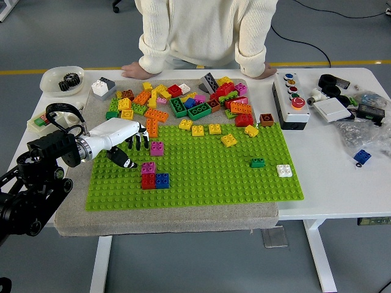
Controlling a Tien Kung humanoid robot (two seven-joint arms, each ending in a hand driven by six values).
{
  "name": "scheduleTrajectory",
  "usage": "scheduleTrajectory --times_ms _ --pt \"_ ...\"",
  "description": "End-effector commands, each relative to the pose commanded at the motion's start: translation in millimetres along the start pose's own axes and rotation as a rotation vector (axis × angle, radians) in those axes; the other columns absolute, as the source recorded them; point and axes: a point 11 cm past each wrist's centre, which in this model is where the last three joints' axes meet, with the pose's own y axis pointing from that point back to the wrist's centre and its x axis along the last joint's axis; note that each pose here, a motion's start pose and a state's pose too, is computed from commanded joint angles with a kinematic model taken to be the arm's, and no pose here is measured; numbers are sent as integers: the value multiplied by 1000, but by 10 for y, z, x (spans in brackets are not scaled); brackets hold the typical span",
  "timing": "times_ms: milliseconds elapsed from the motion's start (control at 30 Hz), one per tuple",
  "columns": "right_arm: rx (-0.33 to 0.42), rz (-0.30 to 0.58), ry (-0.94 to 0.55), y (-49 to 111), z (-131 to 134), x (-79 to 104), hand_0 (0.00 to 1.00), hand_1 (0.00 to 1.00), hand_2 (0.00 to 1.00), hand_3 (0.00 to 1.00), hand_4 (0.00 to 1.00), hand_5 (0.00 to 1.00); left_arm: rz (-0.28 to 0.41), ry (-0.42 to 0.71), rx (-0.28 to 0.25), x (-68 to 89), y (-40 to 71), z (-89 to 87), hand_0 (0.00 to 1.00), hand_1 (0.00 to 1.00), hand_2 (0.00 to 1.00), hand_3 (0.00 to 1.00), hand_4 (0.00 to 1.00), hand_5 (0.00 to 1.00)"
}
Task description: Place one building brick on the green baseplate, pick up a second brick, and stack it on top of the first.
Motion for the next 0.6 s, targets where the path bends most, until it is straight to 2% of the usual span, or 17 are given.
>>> scheduleTrajectory --times_ms 600 --pt "-1 0 -1 0 3 -2 740 643 714 595 829 414 -14 5 -8 -10 -10 38 414 382 440 495 988 2"
